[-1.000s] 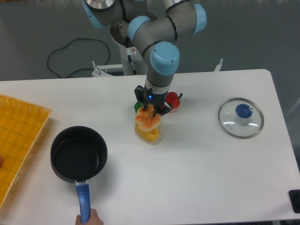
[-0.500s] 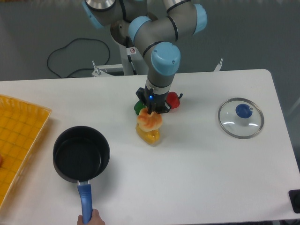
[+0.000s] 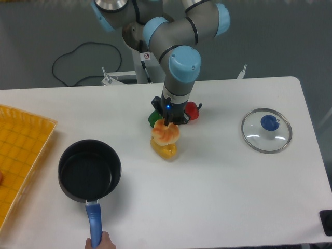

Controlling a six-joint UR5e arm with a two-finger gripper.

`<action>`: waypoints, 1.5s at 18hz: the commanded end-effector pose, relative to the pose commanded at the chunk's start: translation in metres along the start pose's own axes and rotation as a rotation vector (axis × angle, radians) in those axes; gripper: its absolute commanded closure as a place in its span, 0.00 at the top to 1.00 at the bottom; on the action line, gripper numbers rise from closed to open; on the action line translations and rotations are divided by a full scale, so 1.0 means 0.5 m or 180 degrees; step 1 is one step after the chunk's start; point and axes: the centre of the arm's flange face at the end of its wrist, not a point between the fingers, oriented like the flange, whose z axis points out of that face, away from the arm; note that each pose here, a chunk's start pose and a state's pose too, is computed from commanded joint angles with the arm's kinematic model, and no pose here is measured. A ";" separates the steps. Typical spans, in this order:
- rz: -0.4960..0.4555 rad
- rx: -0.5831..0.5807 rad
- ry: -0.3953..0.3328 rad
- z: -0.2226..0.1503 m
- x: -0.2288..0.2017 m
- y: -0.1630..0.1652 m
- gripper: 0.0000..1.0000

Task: Pick up the bread
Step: 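Close the gripper on the orange bread roll, then lift the orange bread roll up off the yellow pepper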

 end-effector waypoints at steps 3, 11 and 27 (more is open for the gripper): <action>-0.0043 0.0065 -0.0093 -0.033 -0.031 -0.004 0.93; -0.0144 0.0069 -0.0070 -0.022 -0.068 0.005 0.99; -0.0389 0.0017 0.0152 0.061 -0.100 -0.035 0.99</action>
